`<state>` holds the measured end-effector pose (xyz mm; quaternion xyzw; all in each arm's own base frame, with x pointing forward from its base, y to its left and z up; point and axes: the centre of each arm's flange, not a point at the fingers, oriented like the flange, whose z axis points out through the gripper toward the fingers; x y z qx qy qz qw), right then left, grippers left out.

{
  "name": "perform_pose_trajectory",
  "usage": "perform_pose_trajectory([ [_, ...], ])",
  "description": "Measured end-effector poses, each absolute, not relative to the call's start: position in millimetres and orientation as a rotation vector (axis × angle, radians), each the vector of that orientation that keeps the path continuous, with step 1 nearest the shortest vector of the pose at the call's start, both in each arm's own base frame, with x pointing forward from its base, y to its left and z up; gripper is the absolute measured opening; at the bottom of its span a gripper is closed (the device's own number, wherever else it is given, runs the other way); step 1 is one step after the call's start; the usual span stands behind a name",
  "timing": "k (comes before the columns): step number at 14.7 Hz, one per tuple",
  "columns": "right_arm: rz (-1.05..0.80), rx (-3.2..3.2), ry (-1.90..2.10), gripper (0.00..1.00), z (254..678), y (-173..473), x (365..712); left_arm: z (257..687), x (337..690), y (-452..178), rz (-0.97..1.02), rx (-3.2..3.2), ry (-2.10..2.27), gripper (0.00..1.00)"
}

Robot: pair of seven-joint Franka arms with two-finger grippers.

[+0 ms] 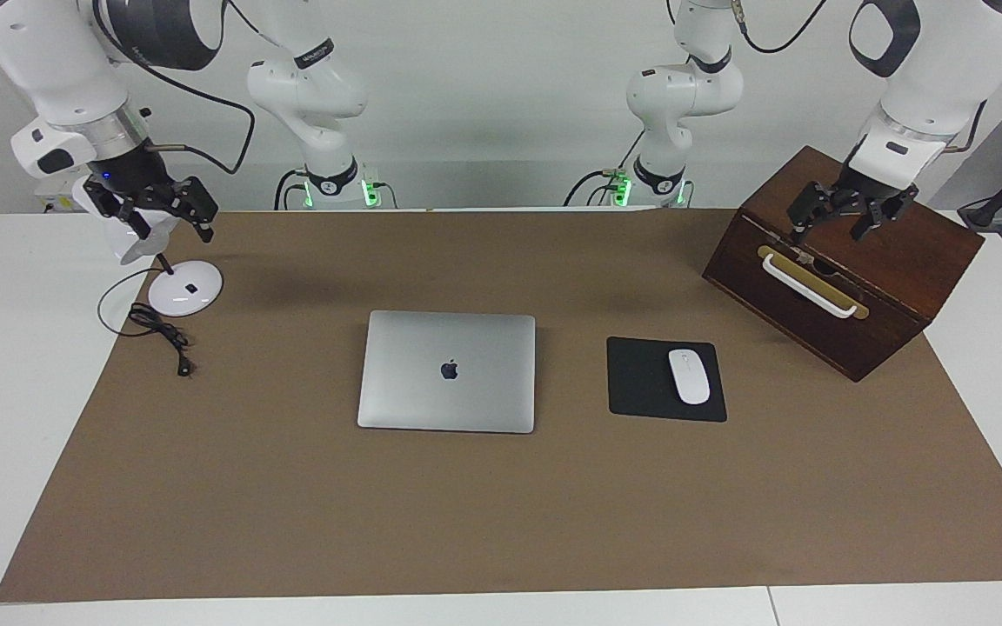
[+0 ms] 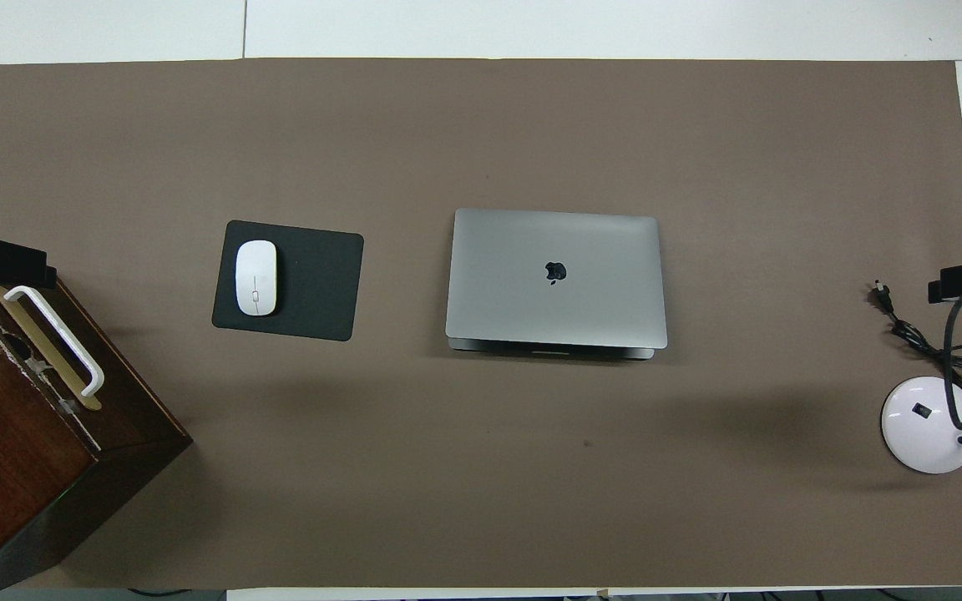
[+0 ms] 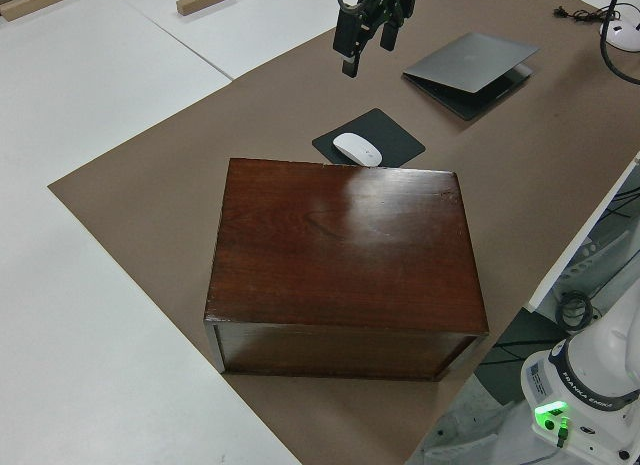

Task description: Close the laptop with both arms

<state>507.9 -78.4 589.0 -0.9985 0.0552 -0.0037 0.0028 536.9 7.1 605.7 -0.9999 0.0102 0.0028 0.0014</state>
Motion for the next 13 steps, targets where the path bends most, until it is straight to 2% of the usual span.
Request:
perform_pose_trajectory([
  [13,-0.010,-3.131,0.173,1.00,588.5,-78.4,507.8,605.7,537.0,6.1,0.008,-3.154,0.017,1.00],
])
